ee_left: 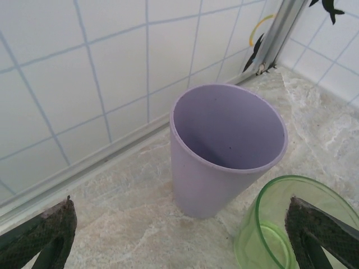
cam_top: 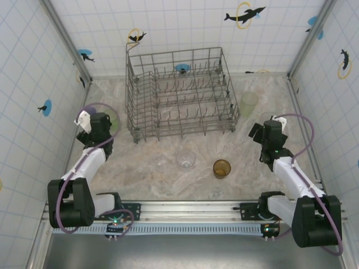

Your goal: Load the cups into the dish rack

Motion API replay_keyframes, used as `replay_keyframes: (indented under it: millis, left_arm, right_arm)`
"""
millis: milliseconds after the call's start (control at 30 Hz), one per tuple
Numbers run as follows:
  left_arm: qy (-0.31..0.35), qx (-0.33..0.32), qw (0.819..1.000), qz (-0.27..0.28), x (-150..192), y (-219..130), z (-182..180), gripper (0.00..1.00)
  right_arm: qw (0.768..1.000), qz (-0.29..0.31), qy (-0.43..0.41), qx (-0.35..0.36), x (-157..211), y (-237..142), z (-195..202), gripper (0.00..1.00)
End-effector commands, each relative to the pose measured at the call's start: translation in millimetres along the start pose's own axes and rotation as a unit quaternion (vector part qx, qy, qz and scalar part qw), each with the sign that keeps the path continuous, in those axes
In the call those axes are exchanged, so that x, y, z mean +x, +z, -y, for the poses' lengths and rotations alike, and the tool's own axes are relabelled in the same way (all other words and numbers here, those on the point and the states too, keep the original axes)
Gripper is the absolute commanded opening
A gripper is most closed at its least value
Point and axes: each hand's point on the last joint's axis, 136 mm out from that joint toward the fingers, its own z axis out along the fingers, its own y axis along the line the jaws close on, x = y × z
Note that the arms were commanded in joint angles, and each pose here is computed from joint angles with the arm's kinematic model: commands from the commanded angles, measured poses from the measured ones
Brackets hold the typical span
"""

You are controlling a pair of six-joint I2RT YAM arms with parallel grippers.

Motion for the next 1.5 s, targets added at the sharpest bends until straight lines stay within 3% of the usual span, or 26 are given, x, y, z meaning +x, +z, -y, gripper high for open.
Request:
replay_keyframes:
  millis: [0,133,467,567,733,1033,1367,1467]
  left_arm:
    - [0.008,0.004,0.999,-0.051,4.1,-8.2,4.9,0.98]
    - [0.025,0.036,0.994,-0.098,4.0,-14.3,21.3,0.98]
    - [0.033,0.13,0.983,-0.123,-24.6,-43.8,54.8,0.97]
    - [0.033,0.181,0.97,-0.155,-21.9,-54.5,73.7,0.98]
    - [0.038,0.264,0.942,-0.202,-40.7,-84.1,108.3,0.98]
    - [0.027,0.329,0.92,-0.211,-50.3,-114.9,129.4,0.98]
    - [0.044,0.358,0.907,-0.218,-51.2,-137.7,156.9,0.97]
    - [0.043,0.37,0.903,-0.216,-55.1,-145.3,166.3,0.98]
  right_arm:
    - [0.999,-0.039,-0.013,0.005,1.6,-15.4,-6.3,0.99]
    - [0.996,-0.073,-0.049,-0.004,5.0,-30.8,-20.6,0.99]
    - [0.984,-0.146,-0.086,-0.058,26.4,-64.5,-53.2,0.99]
    - [0.981,-0.145,-0.102,-0.073,33.6,-75.1,-61.8,0.99]
    - [0.966,-0.206,-0.111,-0.106,58.1,-88.2,-72.9,1.0]
    - [0.938,-0.266,-0.149,-0.168,88.6,-107.5,-97.9,0.97]
    - [0.924,-0.297,-0.181,-0.155,120.8,-107.4,-89.8,0.72]
    - [0.922,-0.301,-0.182,-0.165,125.6,-112.9,-91.1,0.69]
